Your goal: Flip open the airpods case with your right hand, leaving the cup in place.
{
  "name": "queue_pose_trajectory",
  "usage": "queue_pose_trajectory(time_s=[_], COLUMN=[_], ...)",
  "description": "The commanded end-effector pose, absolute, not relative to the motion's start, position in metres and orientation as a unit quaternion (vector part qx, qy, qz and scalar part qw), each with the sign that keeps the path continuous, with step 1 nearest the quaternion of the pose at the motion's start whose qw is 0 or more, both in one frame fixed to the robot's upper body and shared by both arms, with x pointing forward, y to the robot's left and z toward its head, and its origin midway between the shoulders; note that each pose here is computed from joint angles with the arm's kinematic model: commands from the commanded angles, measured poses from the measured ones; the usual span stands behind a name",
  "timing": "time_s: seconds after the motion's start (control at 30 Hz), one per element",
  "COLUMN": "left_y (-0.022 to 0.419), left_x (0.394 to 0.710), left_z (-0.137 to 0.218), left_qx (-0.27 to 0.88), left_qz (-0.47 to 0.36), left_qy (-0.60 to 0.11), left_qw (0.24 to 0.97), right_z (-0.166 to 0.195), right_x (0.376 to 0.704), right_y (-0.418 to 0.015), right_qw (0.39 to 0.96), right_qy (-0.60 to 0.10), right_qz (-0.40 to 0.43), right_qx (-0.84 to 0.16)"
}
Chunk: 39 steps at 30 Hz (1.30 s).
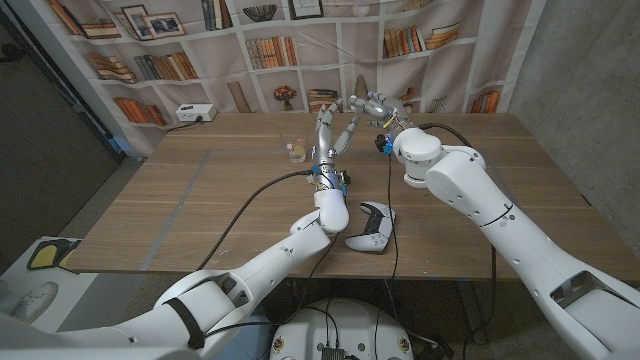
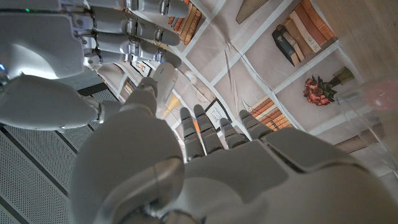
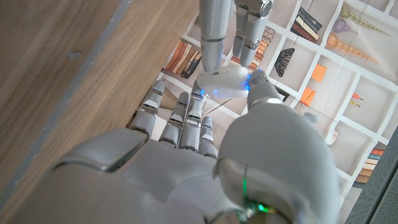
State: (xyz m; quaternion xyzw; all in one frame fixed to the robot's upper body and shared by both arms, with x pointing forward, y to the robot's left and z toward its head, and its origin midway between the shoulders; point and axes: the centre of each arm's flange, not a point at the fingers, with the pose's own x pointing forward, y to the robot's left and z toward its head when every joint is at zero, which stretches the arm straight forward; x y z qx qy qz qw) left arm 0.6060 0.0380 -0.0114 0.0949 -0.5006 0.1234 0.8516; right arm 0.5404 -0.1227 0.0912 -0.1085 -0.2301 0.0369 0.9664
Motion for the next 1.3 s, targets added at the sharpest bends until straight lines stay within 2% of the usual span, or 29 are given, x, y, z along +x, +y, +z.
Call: queue_pose_trajectory(time_s=[0.03,1.3], left_y=[0.0323,0.0224], left_x=[0.6078,0.6037], left_z=[-0.0113,-0.0099], left_qx=[0.100,0.096], left_qz=[0.121,0.108], left_qy=[-0.498,-0.505], left_qw=[0.853,0.851], right_z=[0.0888,0.0812], right_x=[0.5398,0.5370], right_y=[-0.1215,-0.1269], right_qw=[0.967,0.968], right_qy=[-0.226,-0.223], right_qz=[0.036,0.038], right_qx=[-0.108,-0.106])
